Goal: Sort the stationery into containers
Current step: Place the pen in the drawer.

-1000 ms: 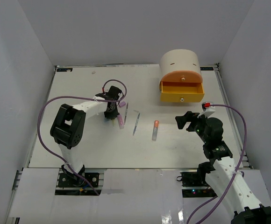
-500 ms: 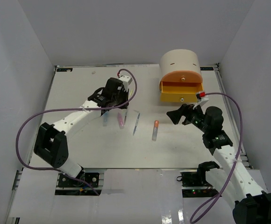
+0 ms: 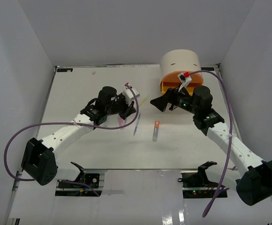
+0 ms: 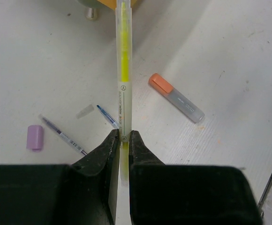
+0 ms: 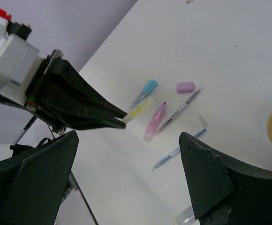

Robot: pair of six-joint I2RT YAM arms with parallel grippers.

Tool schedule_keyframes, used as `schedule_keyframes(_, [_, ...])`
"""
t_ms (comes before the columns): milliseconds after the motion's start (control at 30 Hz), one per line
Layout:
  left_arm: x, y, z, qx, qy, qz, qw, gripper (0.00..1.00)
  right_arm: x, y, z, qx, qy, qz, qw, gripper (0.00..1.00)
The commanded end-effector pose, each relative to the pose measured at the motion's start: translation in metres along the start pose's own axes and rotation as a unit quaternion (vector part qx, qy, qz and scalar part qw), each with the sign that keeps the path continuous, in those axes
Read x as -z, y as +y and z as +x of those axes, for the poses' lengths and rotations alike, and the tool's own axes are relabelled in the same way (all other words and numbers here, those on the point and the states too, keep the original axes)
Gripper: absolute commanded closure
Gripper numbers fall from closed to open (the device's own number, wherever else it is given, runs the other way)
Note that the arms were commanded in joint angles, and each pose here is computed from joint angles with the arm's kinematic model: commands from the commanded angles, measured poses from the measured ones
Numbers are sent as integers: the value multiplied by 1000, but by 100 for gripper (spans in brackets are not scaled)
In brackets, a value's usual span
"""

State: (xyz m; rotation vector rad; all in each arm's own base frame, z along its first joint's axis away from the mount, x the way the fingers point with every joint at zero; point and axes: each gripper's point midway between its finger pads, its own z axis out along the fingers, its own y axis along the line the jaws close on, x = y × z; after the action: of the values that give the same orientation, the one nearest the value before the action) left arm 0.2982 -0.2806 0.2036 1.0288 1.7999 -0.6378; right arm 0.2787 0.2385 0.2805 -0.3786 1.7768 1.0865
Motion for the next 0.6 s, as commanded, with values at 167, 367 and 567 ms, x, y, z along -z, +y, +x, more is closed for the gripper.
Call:
schedule_keyframes(167, [19, -20, -22, -76, -71, 38, 994, 100, -31, 28, -17, 12, 3, -44, 999, 12])
schedule_keyframes(367, [22, -21, -21, -84, -77, 37, 993, 100, -46, 29, -6, 12, 24, -46, 999, 22])
schedule_keyframes(567, [23, -23, -19, -89, -79, 41, 992, 100, -53, 35, -3, 14, 27, -59, 998, 36])
